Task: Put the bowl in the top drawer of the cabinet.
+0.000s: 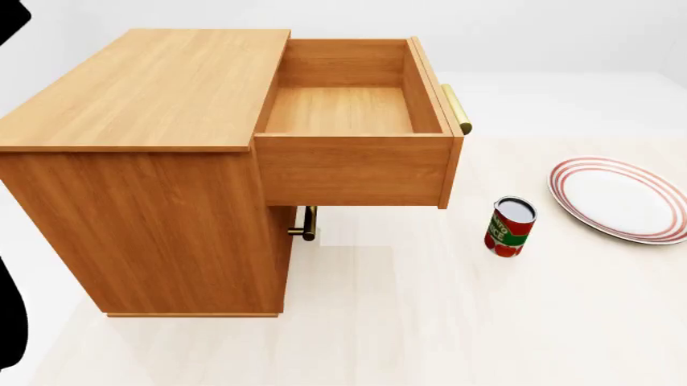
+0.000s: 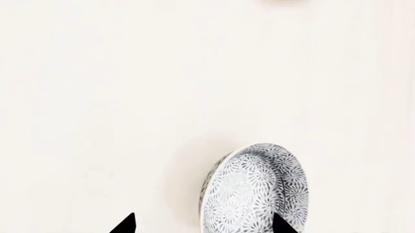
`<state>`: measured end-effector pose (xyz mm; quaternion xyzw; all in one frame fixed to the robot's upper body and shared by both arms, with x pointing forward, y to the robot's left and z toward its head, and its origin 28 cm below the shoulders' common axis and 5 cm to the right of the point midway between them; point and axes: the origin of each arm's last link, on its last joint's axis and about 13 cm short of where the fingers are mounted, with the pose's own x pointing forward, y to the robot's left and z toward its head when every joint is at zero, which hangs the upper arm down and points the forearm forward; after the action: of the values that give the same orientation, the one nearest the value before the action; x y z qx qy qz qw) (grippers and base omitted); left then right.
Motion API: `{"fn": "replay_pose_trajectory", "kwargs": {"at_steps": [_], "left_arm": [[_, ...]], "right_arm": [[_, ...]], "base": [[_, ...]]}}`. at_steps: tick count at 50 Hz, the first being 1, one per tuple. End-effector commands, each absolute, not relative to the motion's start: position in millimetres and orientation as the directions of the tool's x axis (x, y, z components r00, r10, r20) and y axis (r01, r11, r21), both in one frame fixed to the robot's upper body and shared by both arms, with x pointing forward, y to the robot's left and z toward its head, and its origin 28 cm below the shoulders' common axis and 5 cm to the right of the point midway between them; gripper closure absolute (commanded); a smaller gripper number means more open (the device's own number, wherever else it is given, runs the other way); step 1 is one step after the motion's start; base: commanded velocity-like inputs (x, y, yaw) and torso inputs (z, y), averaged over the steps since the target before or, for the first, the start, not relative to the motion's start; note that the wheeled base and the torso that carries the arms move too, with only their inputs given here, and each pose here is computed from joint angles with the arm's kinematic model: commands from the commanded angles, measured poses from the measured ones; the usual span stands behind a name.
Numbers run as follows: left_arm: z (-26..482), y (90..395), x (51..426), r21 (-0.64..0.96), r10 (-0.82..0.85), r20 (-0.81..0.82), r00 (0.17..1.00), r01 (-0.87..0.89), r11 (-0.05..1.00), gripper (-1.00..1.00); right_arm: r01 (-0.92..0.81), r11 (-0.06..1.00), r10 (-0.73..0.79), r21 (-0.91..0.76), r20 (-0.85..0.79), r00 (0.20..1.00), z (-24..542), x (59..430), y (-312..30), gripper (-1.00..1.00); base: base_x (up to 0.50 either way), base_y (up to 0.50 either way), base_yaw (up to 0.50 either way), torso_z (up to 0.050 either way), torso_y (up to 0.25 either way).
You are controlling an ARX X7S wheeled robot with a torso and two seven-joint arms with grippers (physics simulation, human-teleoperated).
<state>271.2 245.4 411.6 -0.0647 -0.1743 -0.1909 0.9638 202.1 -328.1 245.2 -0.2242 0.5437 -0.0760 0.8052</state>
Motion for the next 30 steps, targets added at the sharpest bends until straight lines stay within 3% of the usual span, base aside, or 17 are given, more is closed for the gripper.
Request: {"fn": "replay_pose_trajectory", "kwargs": {"at_steps": [1,30], "left_arm": [[411,246,272,-0.058,-0.346,0.356,0.868,0.390,0.919,-1.00],[408,244,276,-0.061,-0.346,0.343,0.873,0.388,0.920,-1.00]], "right_arm": [[-0.109,0.887,-0.382,-0.449,-0.846,0.371,223,204,-321,-1.00],[-0.088,0.830,-0.494,-0.551,-0.798,0.344,167,216,-333,-1.00]], "base": [[0.00,0.00,0.00,0.000,0.000],[0.00,0.00,0.00,0.000,0.000]]}}
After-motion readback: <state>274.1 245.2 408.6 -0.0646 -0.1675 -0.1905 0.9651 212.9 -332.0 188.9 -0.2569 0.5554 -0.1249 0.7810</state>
